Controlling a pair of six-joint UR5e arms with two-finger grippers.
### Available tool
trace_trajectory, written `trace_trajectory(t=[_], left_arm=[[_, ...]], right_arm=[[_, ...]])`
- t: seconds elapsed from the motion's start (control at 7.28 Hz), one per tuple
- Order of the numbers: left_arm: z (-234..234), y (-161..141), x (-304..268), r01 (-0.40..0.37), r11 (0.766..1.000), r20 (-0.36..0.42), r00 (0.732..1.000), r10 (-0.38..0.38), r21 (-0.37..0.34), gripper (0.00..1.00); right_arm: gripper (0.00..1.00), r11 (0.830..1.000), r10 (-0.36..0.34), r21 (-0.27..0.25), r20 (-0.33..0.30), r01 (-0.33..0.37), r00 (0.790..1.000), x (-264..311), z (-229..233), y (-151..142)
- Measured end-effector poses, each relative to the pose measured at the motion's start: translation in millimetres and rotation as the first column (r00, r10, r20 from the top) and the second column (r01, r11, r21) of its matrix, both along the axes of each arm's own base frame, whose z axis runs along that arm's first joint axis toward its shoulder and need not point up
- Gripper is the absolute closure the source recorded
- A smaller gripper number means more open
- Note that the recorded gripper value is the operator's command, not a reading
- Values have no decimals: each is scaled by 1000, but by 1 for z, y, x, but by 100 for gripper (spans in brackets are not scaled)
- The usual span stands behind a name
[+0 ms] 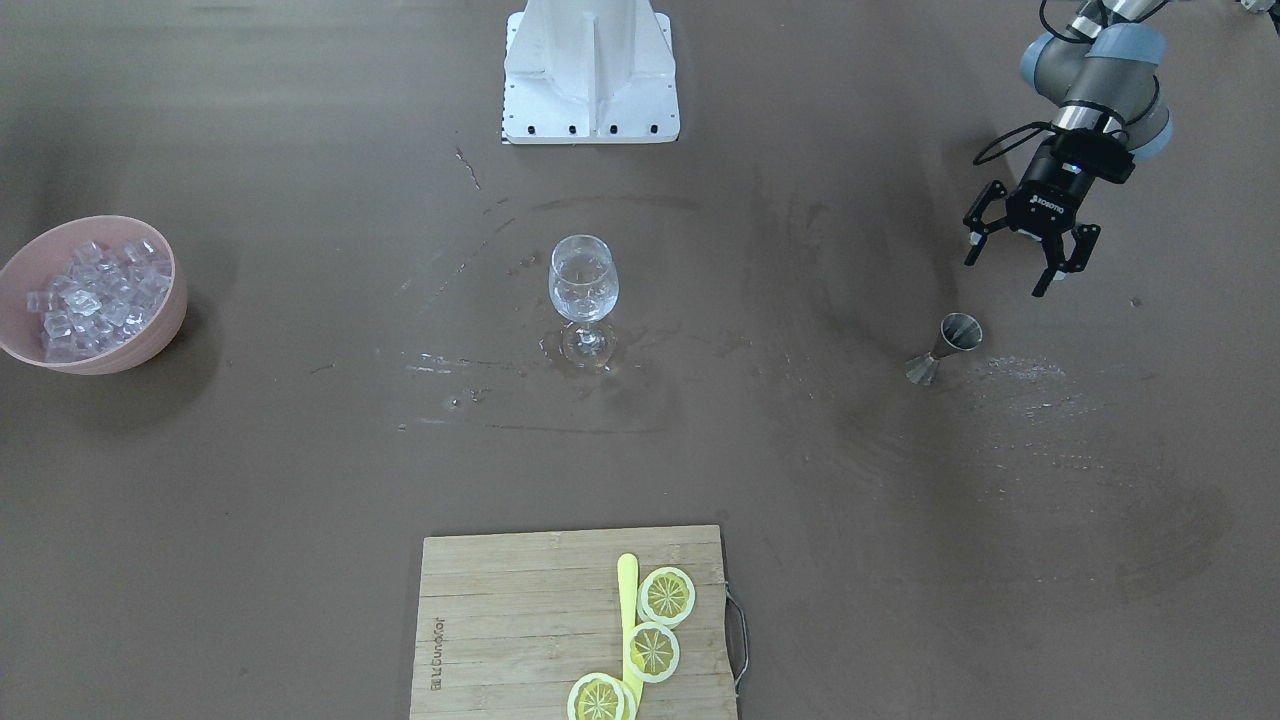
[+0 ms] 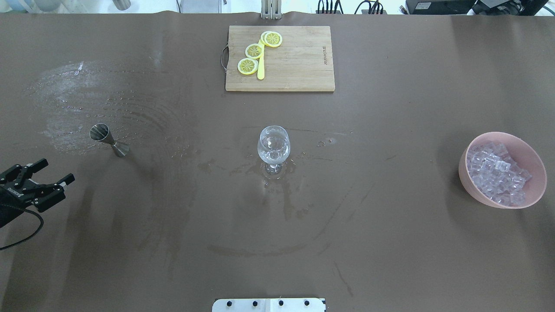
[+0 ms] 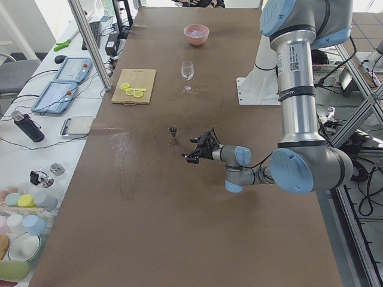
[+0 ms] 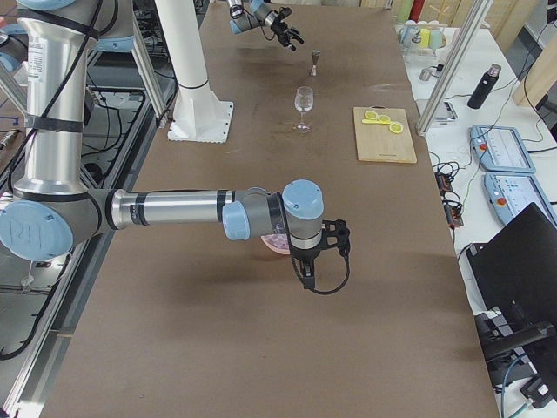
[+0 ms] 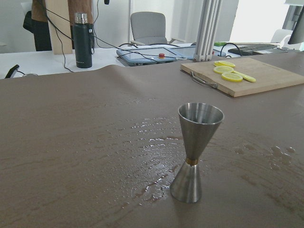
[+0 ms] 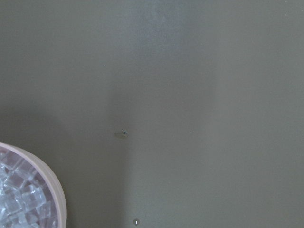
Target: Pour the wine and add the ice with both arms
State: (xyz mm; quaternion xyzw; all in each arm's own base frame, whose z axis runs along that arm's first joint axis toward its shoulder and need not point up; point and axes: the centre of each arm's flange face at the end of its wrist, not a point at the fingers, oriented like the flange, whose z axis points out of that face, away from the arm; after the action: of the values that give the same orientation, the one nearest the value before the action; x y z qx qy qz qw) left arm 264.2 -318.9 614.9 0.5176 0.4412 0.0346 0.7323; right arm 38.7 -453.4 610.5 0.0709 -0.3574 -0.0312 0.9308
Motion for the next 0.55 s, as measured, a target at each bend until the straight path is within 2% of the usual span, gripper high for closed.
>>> trace_trajectory(t=[0.14, 0.27, 0.55], left_arm=[[-5, -25, -13, -33, 999, 61, 998, 35, -34, 3], [-14, -53, -33, -73, 994, 88, 993, 80, -84, 3], [-42, -110, -84, -140, 965, 96, 982, 165, -221, 3]], right_arm=[[0, 1000, 0, 0, 0, 0, 1000, 0, 0, 0], [0, 1000, 0, 0, 0, 0, 1000, 0, 0, 0], [0, 1000, 0, 0, 0, 0, 1000, 0, 0, 0]])
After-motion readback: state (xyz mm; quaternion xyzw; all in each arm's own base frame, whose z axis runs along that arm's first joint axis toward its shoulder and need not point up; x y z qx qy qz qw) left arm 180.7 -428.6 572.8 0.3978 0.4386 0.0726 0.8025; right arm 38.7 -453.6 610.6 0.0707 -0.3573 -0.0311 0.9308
